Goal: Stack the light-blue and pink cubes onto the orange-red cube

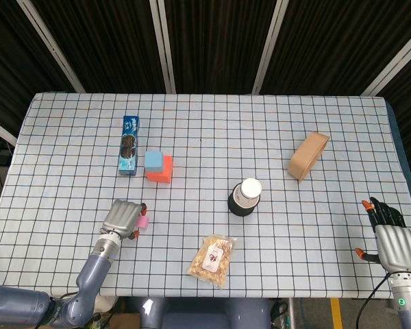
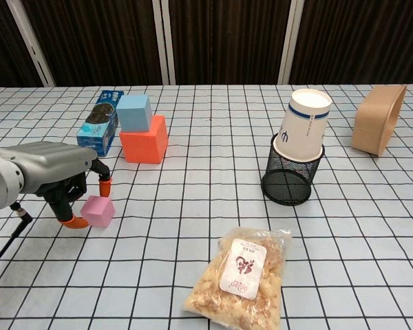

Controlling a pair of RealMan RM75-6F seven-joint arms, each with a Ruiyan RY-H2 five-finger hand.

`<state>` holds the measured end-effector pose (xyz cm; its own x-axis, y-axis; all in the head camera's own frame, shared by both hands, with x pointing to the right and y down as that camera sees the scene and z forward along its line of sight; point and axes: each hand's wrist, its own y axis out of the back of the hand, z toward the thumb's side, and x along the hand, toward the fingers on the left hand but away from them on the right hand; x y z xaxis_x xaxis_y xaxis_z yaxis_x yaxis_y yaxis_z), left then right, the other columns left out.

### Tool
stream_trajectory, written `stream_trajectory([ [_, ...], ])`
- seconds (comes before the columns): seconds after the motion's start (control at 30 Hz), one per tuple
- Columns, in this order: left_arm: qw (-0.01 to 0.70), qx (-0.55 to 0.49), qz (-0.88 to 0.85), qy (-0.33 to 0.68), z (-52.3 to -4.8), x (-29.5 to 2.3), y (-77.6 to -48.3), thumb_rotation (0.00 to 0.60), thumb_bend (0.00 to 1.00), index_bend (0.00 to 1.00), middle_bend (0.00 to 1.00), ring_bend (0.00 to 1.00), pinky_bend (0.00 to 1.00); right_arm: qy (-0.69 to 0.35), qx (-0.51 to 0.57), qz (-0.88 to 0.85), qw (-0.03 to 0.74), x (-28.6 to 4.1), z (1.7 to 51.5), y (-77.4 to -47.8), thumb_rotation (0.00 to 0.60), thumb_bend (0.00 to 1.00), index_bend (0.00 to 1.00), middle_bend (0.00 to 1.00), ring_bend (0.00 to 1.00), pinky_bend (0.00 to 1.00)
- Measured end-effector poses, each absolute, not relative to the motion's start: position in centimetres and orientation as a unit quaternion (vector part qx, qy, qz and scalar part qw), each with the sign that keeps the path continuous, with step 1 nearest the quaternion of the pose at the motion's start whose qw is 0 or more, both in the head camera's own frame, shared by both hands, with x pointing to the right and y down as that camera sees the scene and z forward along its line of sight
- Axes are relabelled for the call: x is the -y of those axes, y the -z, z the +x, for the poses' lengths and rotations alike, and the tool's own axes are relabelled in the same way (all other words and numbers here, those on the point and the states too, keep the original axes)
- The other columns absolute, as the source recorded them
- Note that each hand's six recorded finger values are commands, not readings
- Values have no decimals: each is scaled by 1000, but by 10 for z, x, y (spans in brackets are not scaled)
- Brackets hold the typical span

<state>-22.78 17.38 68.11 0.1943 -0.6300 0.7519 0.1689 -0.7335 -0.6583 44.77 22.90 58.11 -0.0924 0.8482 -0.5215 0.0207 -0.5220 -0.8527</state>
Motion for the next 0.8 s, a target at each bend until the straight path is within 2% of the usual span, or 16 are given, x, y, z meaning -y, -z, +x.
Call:
stream_trajectory([
  [0.5, 323, -167, -699, 616, -231, -172, -683, 600, 271, 431, 865, 726, 742, -644, 363, -593, 320, -229, 448, -585, 600, 103, 71, 33, 55, 104],
  [0.8, 326, -174, -696, 615, -233, -168, -684, 600, 307, 435, 865, 727, 742, -646, 359, -595, 316, -229, 448, -588, 600, 103, 71, 33, 55, 104],
])
